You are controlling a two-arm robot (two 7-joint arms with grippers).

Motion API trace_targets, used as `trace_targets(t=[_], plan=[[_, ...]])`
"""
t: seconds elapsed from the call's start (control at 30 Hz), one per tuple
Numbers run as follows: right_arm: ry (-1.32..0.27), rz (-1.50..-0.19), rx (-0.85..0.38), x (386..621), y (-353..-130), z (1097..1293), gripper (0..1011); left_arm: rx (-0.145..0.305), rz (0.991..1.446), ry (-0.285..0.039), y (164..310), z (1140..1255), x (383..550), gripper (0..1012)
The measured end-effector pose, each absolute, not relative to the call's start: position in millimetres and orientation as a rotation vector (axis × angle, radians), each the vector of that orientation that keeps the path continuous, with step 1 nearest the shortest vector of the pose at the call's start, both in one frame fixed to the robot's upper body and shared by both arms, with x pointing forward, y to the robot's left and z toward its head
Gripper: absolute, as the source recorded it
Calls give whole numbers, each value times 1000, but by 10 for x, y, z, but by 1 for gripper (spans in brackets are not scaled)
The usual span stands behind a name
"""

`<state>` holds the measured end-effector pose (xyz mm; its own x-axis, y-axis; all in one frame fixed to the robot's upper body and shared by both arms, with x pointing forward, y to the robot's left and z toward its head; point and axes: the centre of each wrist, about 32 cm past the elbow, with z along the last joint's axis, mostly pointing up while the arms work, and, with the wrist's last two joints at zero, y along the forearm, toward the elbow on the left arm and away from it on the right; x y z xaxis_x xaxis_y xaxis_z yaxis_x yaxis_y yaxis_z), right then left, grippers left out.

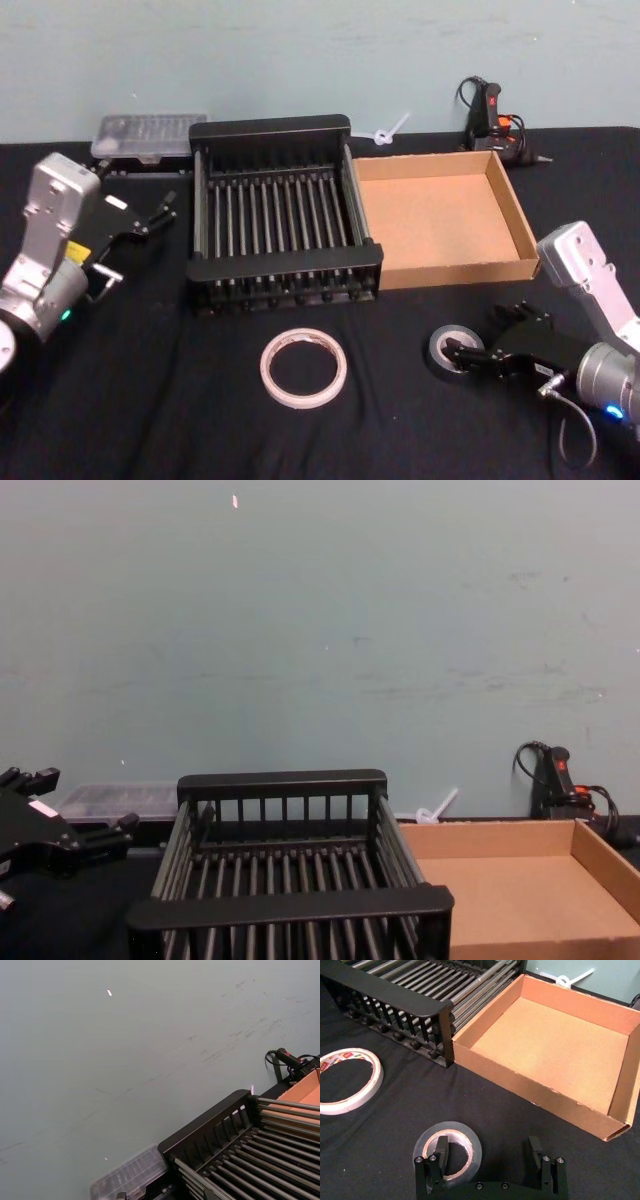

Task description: Pick up the white tape and place it into the black box , Pick up the silver tape and place it into the brown box.

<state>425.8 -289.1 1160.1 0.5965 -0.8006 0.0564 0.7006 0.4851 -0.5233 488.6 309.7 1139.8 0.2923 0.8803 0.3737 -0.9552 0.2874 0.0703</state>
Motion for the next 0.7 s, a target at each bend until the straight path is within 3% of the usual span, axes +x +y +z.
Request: trace_targets(t=[0.57,0.7], plan=[[203,-926,-541,4260,-2891,11594,994,304,1248,-285,3097,11398,4886,1001],[204,-926,-540,4259,-2892,11594,908,304,1248,-285,3097,11398,4886,1001]])
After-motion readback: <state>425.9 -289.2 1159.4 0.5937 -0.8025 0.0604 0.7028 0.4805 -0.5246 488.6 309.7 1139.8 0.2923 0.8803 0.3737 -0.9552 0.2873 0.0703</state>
